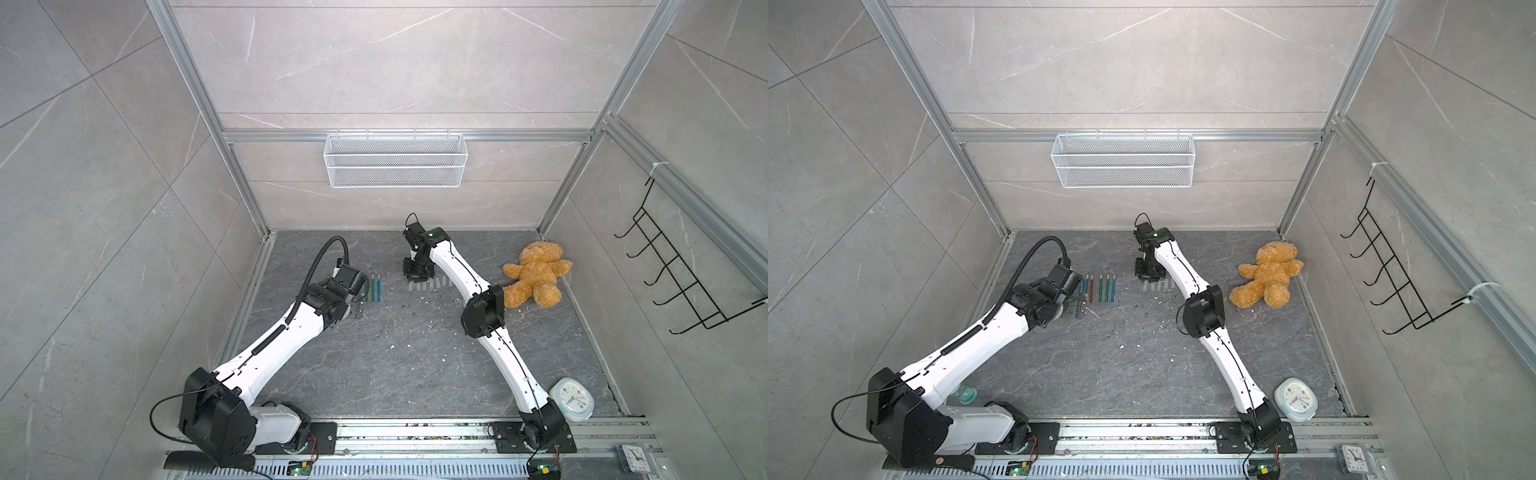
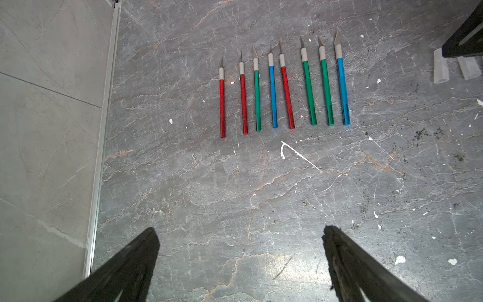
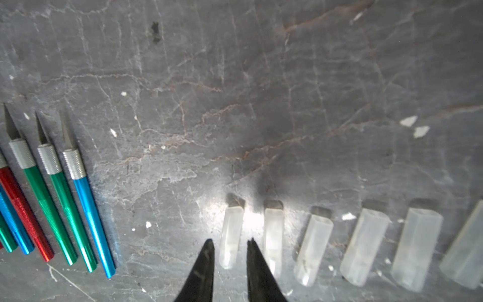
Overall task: Remove protective caps from carving knives
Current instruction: Place the protective sleeve at the center of the board, then pick up the carving knife from the center of the board.
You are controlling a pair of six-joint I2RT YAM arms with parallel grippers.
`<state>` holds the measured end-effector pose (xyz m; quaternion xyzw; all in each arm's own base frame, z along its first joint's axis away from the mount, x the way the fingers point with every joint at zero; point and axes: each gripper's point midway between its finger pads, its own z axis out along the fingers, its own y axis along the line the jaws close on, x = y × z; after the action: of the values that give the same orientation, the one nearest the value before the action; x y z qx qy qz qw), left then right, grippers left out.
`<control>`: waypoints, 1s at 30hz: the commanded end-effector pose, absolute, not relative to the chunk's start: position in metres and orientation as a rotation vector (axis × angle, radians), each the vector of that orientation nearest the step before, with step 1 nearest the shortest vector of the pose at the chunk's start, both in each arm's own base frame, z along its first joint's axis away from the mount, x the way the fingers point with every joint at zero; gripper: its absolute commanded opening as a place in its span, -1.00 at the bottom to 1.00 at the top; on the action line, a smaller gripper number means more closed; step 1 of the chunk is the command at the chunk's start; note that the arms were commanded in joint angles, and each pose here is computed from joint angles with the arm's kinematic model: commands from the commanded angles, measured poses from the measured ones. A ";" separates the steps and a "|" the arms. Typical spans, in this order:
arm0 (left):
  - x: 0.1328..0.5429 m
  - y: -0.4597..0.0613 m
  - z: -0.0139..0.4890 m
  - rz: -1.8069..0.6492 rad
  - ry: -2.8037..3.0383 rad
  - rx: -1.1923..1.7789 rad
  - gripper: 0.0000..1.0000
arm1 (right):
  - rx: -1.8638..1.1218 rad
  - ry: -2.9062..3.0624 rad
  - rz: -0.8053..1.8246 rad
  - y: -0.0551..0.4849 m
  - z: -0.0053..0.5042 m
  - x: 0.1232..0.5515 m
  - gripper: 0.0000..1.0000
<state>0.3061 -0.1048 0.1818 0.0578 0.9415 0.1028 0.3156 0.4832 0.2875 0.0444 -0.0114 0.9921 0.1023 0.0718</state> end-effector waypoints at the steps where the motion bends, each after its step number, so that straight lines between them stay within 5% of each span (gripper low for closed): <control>1: 0.311 -0.110 0.194 0.259 2.465 0.181 1.00 | -0.076 2.896 0.326 0.284 0.102 0.482 -0.48; 21: 0.303 -0.160 0.178 -0.062 2.591 0.254 1.00 | -0.122 2.586 0.249 0.250 0.276 0.438 -0.12; 30: 0.299 -0.207 0.175 -0.135 2.650 0.251 1.00 | 0.008 2.419 0.264 0.190 0.308 0.390 0.20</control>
<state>0.3047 -0.1872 0.1751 0.0971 0.9622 -0.0326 0.2525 0.3863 0.2093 0.2797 -0.0260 0.9548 0.0940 0.2807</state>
